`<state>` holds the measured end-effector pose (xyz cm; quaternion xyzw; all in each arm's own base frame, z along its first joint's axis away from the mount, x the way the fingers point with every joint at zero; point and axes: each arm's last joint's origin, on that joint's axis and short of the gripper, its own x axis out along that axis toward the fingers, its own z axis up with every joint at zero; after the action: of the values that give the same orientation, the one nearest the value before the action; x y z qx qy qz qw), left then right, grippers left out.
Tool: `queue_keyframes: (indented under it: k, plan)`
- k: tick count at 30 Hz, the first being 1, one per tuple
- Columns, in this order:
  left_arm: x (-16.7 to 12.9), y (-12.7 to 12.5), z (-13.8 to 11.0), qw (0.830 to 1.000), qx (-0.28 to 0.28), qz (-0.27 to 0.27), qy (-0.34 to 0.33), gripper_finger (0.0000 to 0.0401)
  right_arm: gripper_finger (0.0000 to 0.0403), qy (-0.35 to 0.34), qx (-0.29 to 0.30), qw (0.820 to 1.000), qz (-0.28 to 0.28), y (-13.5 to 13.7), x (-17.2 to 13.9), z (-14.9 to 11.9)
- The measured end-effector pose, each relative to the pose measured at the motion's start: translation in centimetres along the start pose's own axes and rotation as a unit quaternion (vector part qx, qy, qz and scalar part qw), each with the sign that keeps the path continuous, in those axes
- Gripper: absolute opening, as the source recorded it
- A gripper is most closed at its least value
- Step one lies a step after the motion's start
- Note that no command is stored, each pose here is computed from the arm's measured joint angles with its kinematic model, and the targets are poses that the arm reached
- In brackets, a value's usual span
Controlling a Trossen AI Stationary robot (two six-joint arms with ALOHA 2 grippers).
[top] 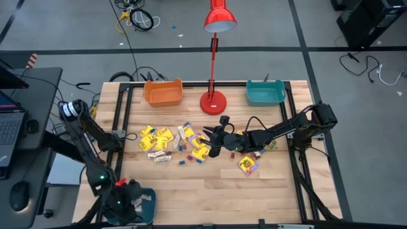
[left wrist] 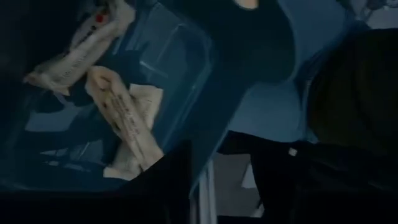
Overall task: Sort candy
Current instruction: Put the white candy into the blue bin
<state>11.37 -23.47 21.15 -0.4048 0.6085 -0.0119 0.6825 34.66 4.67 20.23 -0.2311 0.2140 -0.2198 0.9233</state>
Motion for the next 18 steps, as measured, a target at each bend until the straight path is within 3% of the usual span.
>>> queue_keyframes:
  k: [5,9,18]
  plan:
    - [1.1,0.2,-0.4,0.997,0.000,0.024,0.067,0.0075,0.0050,0.000,0.000,1.000,0.000,0.0,0.0,0.0]
    - [1.2,-0.3,-0.4,0.998,0.001,-0.002,0.061,0.0010,0.0050,0.000,-0.001,1.000,0.000,0.0,0.0,0.0]
    - [1.2,0.4,-0.1,0.999,-0.001,0.030,0.022,0.0005,0.0050,0.000,0.002,1.000,0.000,0.0,0.0,0.0]
